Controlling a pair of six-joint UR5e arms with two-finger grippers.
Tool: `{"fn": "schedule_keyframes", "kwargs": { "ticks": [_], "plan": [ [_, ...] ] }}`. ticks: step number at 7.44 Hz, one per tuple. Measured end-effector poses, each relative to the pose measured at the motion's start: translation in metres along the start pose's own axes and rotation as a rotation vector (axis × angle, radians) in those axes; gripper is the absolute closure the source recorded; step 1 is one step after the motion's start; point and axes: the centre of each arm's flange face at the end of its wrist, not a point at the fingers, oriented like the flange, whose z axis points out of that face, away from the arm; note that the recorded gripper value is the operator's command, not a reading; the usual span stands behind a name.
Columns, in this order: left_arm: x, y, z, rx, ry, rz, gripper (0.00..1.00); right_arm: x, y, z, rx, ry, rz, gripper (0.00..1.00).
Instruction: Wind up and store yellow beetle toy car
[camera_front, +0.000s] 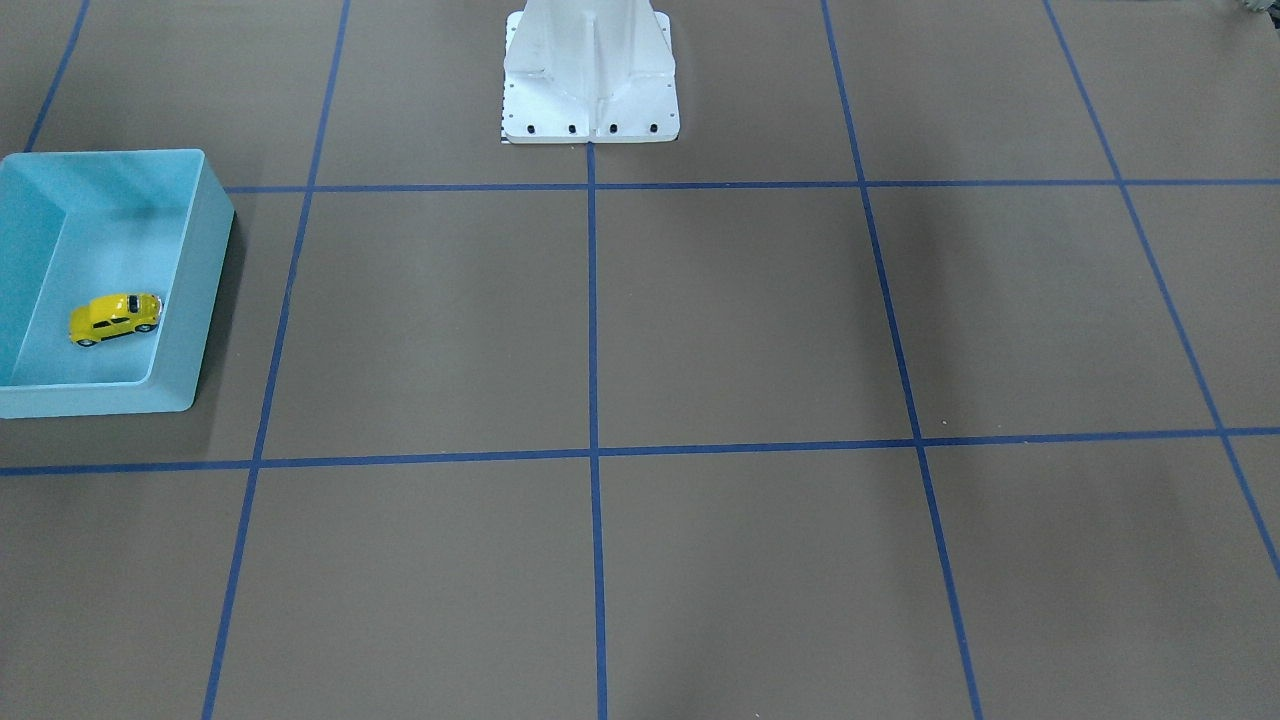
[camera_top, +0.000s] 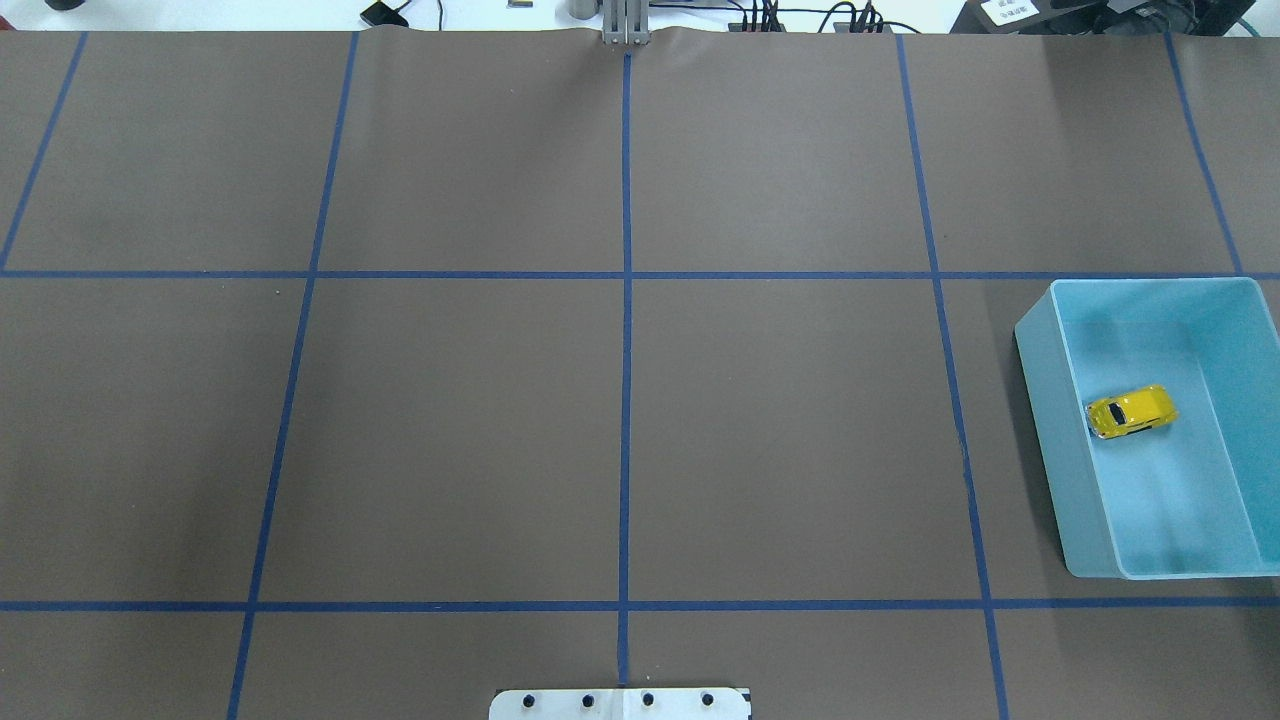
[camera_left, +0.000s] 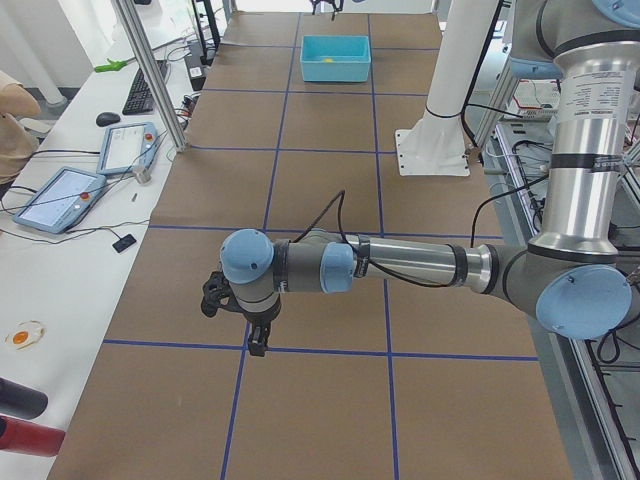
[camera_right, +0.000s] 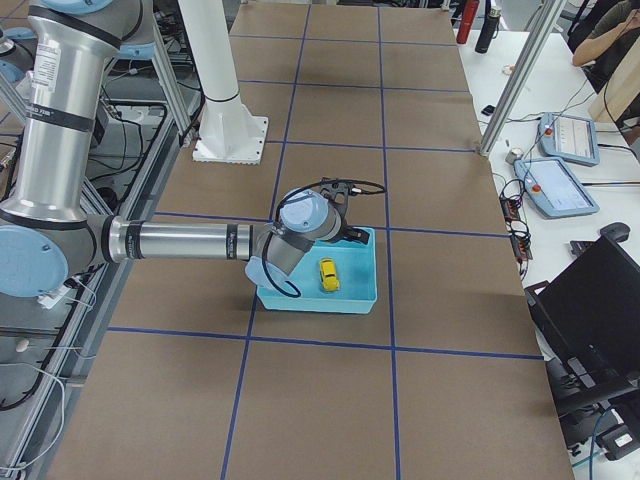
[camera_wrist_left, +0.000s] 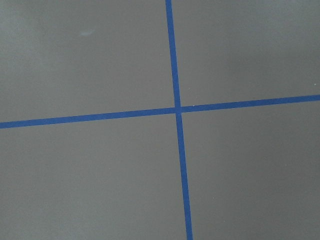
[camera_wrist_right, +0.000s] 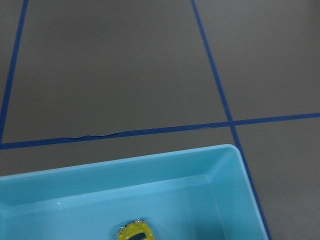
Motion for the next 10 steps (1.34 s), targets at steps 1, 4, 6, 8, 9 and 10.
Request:
{"fn": "schedule_keyframes", "kwargs": {
  "ticks": [1, 4, 6, 8, 9, 10],
  "plan": [
    [0.000, 0.000, 0.000, 0.000, 0.000, 0.001, 0.00, 0.015, 0.006, -0.017, -0.032, 0.048, 0.130, 0.00],
    [0.001, -0.001, 0.000, 0.001, 0.001, 0.003, 0.00, 0.068, 0.022, -0.031, -0.241, 0.158, 0.515, 0.00],
    [0.002, -0.002, 0.000, 0.001, 0.001, 0.004, 0.00, 0.086, 0.028, -0.025, -0.341, 0.184, 0.792, 0.00],
    [0.002, -0.002, 0.000, 0.000, 0.001, 0.005, 0.00, 0.088, 0.049, -0.020, -0.417, 0.175, 0.957, 0.00],
    [0.002, -0.002, 0.000, 0.000, 0.001, 0.005, 0.00, 0.086, 0.057, -0.019, -0.442, 0.172, 1.008, 0.00],
    [0.002, -0.002, 0.000, 0.001, 0.001, 0.005, 0.00, 0.085, 0.065, -0.018, -0.463, 0.176, 1.064, 0.00]
  ]
}}
